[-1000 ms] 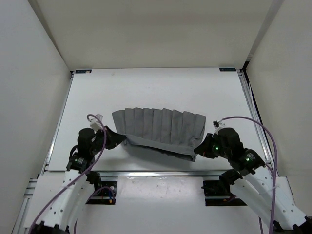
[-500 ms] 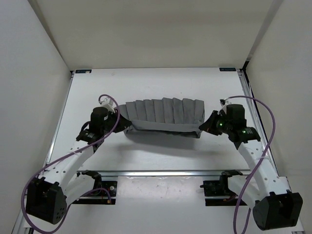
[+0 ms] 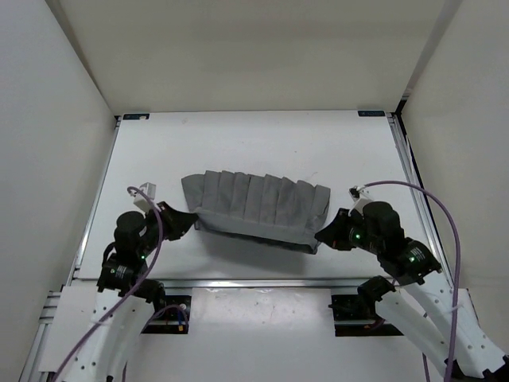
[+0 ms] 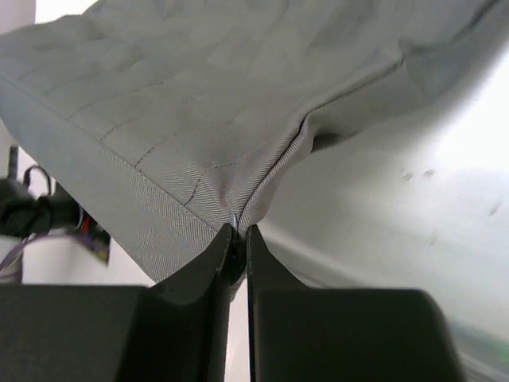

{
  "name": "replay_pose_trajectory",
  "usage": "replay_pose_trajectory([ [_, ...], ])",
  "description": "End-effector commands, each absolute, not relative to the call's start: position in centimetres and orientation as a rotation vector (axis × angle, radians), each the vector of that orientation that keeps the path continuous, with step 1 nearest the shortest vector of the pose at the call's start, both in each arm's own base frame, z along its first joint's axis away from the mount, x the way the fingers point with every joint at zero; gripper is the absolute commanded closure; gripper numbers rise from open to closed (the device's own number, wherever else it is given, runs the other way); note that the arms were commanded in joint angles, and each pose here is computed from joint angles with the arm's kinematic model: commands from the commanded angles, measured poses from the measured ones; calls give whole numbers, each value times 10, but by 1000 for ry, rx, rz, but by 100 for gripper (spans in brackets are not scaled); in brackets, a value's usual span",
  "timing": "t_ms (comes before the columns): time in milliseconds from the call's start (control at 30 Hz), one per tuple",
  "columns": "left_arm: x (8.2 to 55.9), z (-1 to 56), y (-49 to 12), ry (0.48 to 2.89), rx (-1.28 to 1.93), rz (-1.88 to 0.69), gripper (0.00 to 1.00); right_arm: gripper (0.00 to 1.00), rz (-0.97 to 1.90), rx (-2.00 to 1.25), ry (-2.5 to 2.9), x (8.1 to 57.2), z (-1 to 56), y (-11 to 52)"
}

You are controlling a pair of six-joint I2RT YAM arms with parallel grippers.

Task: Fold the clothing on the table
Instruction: Fold the skirt

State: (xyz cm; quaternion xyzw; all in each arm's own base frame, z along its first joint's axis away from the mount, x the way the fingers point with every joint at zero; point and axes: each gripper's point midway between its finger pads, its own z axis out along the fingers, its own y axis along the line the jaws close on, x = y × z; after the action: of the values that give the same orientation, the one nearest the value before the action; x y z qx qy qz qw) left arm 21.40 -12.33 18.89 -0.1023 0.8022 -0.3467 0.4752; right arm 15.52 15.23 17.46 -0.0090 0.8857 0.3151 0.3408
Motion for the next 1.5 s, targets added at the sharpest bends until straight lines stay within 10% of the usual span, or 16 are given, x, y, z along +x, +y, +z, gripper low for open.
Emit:
replay_pose_trajectory([
  [0, 208, 180, -96, 1978, -360, -768, 100, 100, 744, 60, 2404, 136, 155, 140],
  [767, 352, 111, -96, 2210, -420, -357, 100, 97, 701, 92, 2375, 356, 142, 139],
  [1067, 427, 125, -89, 2124, -557, -420, 71, 71, 765, 91, 2161, 445, 152, 140],
  [1200, 450, 160, -88, 2018, -578, -430, 63, 41, 763, 76, 1991, 462, 178, 134],
  [1367, 433, 187, -113, 1976, -474, -460, 66, 38, 679, 3, 1942, 447, 205, 137],
  [1467, 403, 178, -138, 2016, -378, -495, 85, 40, 614, -39, 2026, 428, 194, 143],
])
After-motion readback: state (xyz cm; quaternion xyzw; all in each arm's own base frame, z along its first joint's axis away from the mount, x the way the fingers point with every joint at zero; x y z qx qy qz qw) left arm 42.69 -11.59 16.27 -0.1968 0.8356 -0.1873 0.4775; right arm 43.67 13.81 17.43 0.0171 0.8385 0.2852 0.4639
